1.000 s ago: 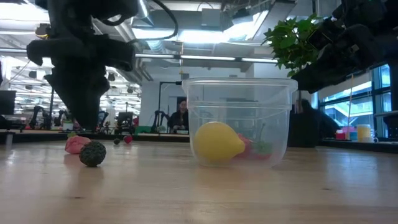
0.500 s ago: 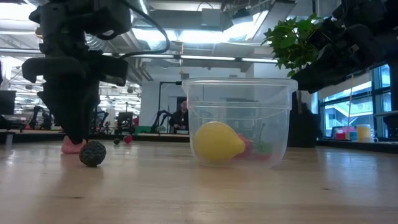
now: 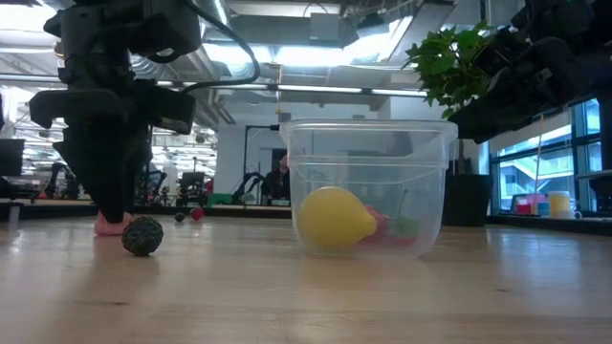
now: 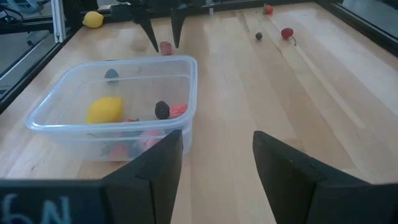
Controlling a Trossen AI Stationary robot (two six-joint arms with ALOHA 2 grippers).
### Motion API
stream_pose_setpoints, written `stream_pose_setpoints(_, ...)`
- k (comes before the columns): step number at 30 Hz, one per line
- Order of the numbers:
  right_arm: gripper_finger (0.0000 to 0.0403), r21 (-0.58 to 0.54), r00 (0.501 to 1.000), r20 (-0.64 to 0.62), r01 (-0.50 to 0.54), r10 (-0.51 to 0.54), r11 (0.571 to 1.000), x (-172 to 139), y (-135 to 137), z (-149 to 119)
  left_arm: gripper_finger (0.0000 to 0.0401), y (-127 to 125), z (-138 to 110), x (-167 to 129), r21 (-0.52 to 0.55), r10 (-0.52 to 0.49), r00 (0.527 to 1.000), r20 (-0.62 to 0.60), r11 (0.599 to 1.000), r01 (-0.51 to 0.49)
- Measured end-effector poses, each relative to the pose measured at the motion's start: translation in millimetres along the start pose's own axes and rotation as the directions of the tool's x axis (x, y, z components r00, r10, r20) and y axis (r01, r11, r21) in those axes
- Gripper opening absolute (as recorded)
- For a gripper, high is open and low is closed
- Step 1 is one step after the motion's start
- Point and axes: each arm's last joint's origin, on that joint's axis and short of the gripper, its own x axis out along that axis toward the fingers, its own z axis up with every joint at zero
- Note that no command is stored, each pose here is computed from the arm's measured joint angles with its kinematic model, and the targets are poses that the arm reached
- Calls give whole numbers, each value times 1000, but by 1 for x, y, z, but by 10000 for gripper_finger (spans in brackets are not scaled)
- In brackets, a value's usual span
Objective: Pick and placing Produce into tupperware
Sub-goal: Put the peach into the transparent bin
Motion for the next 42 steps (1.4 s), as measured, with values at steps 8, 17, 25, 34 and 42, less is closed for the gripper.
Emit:
stream_pose_setpoints(8, 198, -2, 1000, 0, 0, 0, 1000, 0, 0, 0, 196, -1, -1, 12, 7, 30, 998, -47, 1000, -29)
stream_pose_setpoints(17, 198, -1, 1000, 0, 0, 0, 1000, 0, 0, 0, 139, 0, -1, 12, 8, 36, 998, -52, 999, -36)
stream_pose_setpoints(25, 198, -2, 1000, -1, 0, 0, 1000, 0, 0, 0, 73, -10, 21, -3, 119, -22, 1000, -14, 993, 24)
stream_pose_setpoints(34, 198, -2, 1000, -1, 0, 0, 1000, 0, 0, 0, 83, -16, 66, -36, 278, -45, 986, 162, 961, -2)
stream_pose_setpoints(42, 198, -22, 1000, 0, 0, 0, 1000, 0, 0, 0, 78, -21, 102, -63, 389, -93, 922, 376, 919, -67)
